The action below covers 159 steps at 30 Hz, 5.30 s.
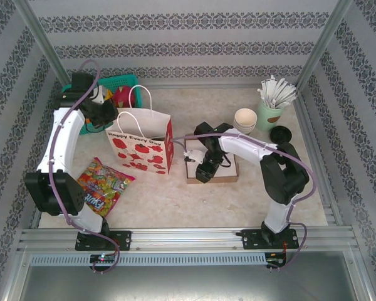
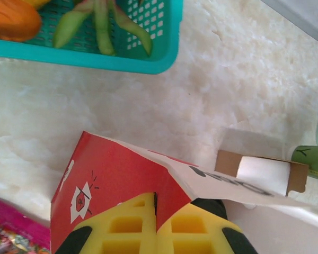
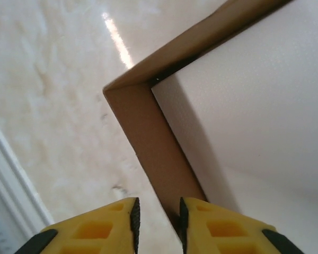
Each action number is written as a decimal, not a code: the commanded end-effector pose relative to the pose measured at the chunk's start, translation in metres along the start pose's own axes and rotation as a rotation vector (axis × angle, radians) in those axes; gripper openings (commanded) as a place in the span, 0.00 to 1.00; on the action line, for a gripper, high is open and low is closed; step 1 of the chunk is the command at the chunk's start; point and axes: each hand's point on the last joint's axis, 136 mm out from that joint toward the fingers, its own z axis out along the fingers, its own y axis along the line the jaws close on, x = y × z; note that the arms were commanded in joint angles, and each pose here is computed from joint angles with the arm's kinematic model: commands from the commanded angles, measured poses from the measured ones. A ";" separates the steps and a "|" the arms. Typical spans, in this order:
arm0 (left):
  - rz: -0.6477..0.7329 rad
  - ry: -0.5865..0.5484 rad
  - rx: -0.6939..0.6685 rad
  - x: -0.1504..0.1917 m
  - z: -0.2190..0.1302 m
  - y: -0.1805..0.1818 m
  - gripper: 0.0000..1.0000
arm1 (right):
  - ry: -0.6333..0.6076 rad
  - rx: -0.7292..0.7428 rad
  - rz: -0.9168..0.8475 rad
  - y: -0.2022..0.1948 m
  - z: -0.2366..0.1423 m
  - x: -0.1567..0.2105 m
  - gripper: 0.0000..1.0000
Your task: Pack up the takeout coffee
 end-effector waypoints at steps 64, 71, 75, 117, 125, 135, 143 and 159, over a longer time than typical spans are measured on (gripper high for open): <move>0.156 -0.143 0.007 0.039 -0.063 -0.037 0.95 | -0.355 0.445 0.741 -0.084 -0.044 -0.004 0.00; 0.317 -0.231 0.148 0.040 -0.083 -0.063 0.99 | -0.602 0.497 0.595 -0.071 -0.099 -0.014 0.00; 0.454 -0.271 0.262 0.046 -0.102 -0.085 1.00 | -0.767 0.479 0.477 -0.052 -0.133 -0.024 0.00; 0.733 0.067 0.659 0.116 -0.075 -0.268 0.67 | -1.095 0.348 -0.101 0.063 -0.240 -0.065 0.00; 0.702 0.124 0.668 0.118 -0.050 -0.280 0.00 | -1.121 0.305 0.152 0.032 -0.235 -0.049 0.21; 0.716 0.392 0.631 0.167 0.020 -0.291 0.00 | -1.105 0.333 0.864 -0.033 -0.182 0.080 0.98; 0.715 0.450 0.575 0.172 0.084 -0.294 0.00 | -1.013 0.195 1.178 -0.053 -0.134 0.118 0.98; 0.703 0.490 0.544 0.180 0.133 -0.288 0.03 | -1.109 0.011 1.044 -0.065 -0.103 0.091 0.63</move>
